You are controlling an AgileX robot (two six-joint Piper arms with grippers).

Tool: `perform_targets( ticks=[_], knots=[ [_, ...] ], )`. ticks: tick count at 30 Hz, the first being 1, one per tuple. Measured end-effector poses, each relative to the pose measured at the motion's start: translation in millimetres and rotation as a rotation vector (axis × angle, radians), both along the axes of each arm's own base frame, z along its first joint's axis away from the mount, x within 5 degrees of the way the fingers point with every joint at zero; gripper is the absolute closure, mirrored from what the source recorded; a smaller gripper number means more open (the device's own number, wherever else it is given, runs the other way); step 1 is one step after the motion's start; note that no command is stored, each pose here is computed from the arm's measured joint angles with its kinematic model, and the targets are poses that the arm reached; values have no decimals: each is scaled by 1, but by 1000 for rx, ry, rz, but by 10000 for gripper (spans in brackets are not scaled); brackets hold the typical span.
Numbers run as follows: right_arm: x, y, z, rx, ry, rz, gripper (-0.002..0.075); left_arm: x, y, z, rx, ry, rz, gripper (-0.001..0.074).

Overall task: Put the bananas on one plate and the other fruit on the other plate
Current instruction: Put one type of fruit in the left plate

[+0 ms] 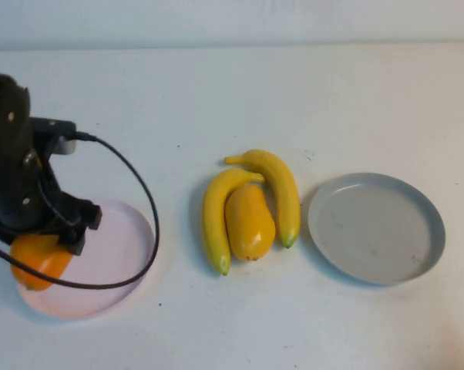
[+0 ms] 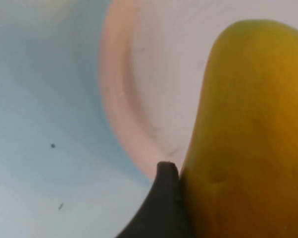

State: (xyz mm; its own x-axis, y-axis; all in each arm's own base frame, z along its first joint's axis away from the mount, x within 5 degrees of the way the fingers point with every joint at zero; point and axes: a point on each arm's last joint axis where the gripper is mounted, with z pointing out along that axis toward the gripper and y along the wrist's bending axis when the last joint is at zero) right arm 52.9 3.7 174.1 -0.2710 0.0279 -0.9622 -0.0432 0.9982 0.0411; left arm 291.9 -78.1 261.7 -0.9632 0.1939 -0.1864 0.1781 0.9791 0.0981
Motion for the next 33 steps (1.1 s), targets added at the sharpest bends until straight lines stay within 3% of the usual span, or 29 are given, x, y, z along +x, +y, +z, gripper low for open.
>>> perform_targets(
  ticks=[5, 19, 21, 25, 33],
  knots=[
    [0, 0, 0, 0, 0, 0, 743, 6, 27, -21, 0, -6, 78, 169],
    [0, 0, 0, 0, 0, 0, 743, 29, 25, -59, 12, 18, -12, 169],
    [0, 0, 0, 0, 0, 0, 743, 29, 24, -60, 8, 22, -30, 160],
    [0, 0, 0, 0, 0, 0, 743, 28, 25, -58, 5, 17, -38, 71],
    [0, 0, 0, 0, 0, 0, 743, 16, 20, -25, -33, -82, -21, 67]
  ],
)
